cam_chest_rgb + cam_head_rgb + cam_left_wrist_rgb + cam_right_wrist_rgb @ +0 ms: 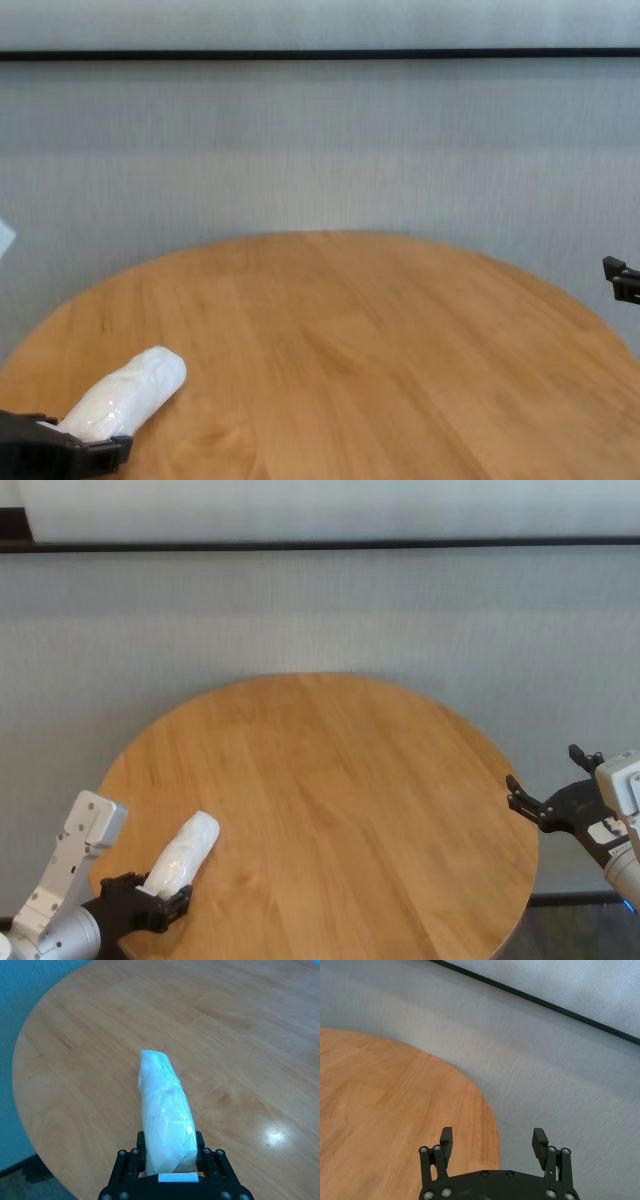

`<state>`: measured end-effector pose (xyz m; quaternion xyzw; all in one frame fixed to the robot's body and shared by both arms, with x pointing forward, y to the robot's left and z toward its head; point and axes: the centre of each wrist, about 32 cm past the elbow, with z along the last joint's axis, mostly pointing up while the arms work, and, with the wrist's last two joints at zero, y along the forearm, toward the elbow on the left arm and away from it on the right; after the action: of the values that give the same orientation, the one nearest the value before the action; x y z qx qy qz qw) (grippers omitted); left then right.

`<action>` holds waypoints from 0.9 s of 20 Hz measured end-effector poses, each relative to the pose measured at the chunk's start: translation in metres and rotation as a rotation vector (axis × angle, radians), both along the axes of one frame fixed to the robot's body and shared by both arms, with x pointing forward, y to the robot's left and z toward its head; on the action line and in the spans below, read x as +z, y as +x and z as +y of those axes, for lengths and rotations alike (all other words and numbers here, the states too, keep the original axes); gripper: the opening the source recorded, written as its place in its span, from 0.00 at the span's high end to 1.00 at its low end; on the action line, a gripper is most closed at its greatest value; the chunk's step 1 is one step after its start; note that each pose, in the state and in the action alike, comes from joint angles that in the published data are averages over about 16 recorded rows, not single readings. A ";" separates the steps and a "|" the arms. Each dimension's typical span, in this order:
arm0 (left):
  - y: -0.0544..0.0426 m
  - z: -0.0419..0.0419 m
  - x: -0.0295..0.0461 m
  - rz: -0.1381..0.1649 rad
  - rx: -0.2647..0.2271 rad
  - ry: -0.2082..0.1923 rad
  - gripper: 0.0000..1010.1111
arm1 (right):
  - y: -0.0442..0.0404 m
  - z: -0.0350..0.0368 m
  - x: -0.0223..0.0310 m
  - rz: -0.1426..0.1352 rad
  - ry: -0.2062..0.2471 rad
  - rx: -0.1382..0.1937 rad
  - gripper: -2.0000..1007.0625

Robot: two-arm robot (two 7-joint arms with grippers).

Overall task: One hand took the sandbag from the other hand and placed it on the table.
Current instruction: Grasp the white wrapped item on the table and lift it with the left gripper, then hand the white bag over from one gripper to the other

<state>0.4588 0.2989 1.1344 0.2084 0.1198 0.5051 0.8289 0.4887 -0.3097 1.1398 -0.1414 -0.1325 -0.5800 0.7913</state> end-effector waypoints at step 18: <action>0.0000 0.0000 0.0000 0.001 -0.002 0.000 0.44 | 0.0000 0.0000 0.0000 0.000 0.000 0.000 0.01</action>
<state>0.4588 0.2990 1.1344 0.2086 0.1199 0.5042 0.8294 0.4887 -0.3097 1.1399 -0.1414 -0.1325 -0.5800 0.7913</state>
